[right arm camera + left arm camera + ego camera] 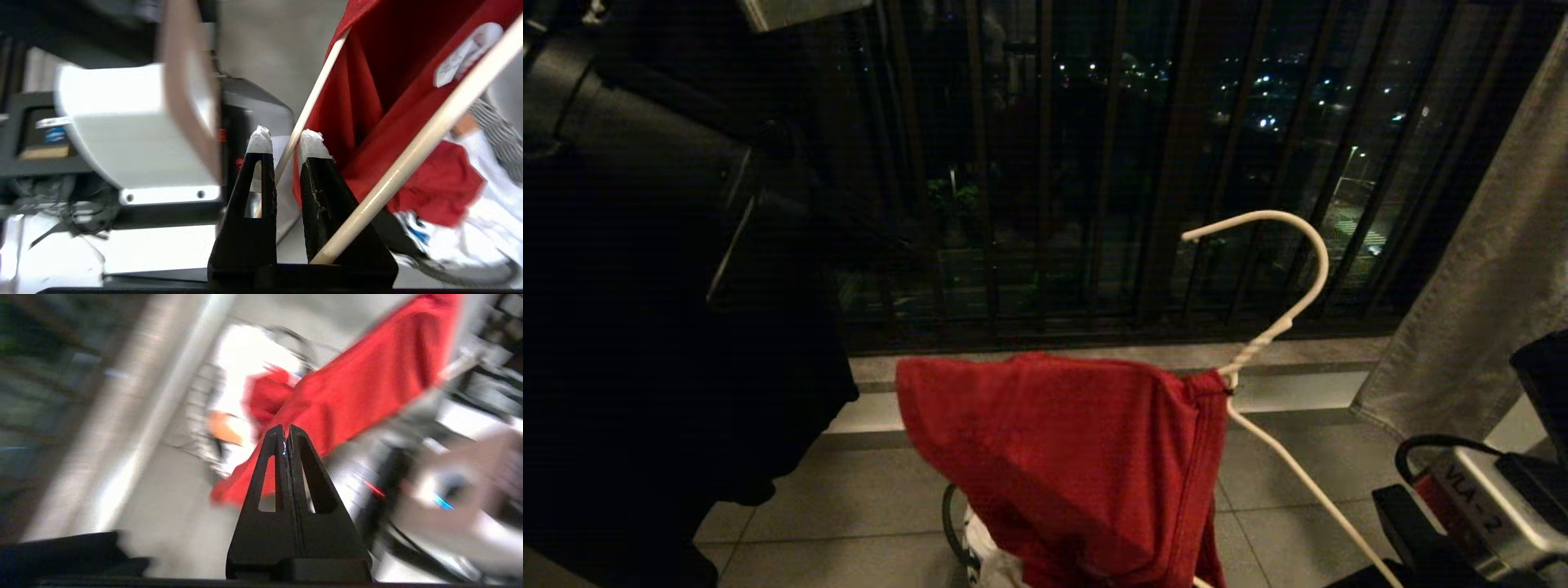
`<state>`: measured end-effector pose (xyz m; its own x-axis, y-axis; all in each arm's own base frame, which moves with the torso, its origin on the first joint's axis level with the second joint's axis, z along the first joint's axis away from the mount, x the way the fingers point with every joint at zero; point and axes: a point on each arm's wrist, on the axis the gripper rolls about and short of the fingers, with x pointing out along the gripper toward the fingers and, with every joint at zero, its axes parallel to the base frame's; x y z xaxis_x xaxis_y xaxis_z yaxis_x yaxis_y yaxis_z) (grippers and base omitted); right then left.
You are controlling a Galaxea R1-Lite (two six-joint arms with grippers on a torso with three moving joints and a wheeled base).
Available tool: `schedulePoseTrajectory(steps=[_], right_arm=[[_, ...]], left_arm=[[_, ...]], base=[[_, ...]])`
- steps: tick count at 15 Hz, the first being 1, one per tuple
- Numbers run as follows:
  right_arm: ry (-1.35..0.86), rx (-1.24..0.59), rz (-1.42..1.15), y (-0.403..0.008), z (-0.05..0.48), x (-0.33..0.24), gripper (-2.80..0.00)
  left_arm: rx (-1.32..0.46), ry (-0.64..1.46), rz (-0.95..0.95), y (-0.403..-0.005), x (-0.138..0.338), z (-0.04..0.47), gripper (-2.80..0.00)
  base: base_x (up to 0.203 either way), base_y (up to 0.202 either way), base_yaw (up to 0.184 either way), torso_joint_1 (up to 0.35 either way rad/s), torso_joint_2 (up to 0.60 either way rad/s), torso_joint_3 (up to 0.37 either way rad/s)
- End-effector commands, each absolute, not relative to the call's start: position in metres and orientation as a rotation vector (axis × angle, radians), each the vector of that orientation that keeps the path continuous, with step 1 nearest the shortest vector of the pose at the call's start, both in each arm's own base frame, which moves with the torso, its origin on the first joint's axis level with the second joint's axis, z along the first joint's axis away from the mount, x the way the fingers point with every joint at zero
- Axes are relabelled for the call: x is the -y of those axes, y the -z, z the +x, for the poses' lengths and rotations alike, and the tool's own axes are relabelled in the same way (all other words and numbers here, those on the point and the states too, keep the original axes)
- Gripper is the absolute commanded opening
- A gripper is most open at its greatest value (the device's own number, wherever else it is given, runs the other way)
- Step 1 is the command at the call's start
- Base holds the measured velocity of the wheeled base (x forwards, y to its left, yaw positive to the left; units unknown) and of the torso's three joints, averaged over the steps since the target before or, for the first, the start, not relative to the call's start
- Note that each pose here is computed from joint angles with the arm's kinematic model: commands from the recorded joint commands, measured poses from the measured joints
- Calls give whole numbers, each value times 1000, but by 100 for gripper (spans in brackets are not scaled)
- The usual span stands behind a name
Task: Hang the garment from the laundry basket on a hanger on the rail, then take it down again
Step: Hang the clothes on the clothes rack
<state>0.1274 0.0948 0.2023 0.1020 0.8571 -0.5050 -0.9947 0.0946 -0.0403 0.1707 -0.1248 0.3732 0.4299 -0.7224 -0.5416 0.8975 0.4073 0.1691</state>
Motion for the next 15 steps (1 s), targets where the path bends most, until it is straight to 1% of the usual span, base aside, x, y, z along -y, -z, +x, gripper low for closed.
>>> schedulePoseTrajectory(steps=[1,5,6,10,15], right_arm=[[-1456,-381,-428,-204,121,-95,-280],[-1469,-353,-437,-207,111,-92,-280],[-1469,-352,-438,-206,111,-92,-280],[-1472,-349,-451,-204,109,-90,-280],[-1478,-332,-472,-201,105,-88,-280]], left_arm=[[-492,1107,489,-360,130,180,-280],[-504,1150,567,-347,133,183,-280],[-499,1164,590,-346,133,183,0],[-476,1241,553,-347,133,178,0],[-520,1286,547,-340,134,178,0]], base=[[0,0,0,0,0,0],[0,0,0,0,0,0],[0,0,0,0,0,0],[0,0,0,0,0,0],[0,0,0,0,0,0]])
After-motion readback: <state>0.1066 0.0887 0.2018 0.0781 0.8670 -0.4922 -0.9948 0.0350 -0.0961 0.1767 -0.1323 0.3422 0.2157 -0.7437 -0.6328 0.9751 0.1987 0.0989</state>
